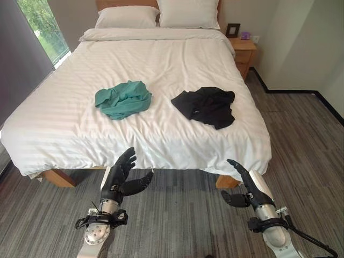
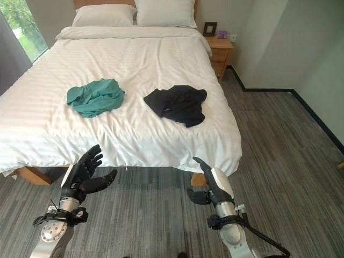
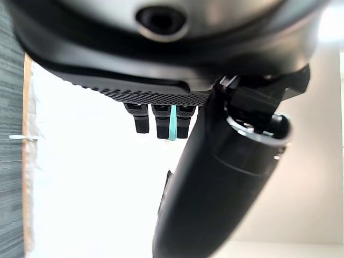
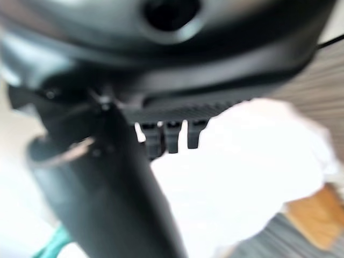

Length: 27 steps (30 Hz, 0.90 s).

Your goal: Pick up bed clothes into laundry basket.

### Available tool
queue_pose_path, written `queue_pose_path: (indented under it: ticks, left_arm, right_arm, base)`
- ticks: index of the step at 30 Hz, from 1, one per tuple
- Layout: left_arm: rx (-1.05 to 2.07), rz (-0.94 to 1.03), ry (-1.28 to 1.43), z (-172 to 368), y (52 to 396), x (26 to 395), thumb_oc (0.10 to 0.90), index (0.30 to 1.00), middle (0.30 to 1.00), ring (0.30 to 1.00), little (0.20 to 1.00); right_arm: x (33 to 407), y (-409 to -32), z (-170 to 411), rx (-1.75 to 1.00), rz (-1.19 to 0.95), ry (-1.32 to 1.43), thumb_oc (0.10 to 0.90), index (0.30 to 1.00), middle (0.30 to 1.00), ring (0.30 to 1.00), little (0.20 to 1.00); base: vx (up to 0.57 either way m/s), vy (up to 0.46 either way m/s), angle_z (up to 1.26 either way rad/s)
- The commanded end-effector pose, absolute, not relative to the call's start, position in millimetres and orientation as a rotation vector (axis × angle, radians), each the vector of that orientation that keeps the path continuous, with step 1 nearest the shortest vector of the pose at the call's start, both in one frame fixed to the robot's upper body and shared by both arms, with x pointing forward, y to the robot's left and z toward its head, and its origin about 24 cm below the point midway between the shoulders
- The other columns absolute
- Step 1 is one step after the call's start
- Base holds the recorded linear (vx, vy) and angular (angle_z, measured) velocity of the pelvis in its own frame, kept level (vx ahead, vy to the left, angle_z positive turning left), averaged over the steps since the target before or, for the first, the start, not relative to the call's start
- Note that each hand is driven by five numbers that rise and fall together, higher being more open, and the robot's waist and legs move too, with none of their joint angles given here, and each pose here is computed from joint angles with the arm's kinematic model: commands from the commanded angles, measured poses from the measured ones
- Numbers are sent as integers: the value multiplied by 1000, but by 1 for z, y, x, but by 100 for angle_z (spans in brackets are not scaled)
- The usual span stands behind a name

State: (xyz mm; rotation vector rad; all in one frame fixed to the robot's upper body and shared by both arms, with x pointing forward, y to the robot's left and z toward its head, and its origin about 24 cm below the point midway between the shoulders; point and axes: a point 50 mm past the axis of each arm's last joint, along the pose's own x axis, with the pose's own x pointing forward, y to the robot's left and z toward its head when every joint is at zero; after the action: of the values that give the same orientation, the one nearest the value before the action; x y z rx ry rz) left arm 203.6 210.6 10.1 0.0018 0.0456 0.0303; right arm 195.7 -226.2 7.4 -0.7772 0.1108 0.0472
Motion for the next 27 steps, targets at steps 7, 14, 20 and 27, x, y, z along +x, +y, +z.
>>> queue_pose_path:
  ticks: [7, 14, 20, 27]
  left_arm:
    - [41, -8, -58, 28, 212, 208, 800, 900, 900, 900, 900]
    - [72, 29, -2, 18, 218, 205, 800, 900, 900, 900, 900]
    - [70, 36, 9, 18, 220, 206, 800, 900, 900, 900, 900]
    - [71, 13, 46, 11, 212, 205, 800, 900, 900, 900, 900]
  right_arm:
    - [210, -221, 34, -720, 4, -54, 800, 900, 900, 900, 900]
    - [218, -220, 42, -765, -1, -92, 800, 900, 900, 900, 900]
    - [219, -220, 39, -782, -15, -74, 800, 900, 900, 900, 900]
    - [212, -220, 40, -777, -40, -76, 800, 900, 900, 900, 900]
  base:
    - [1, 20, -2]
    - [6, 48, 0]
    - [-6, 88, -3]
    - [265, 123, -1]
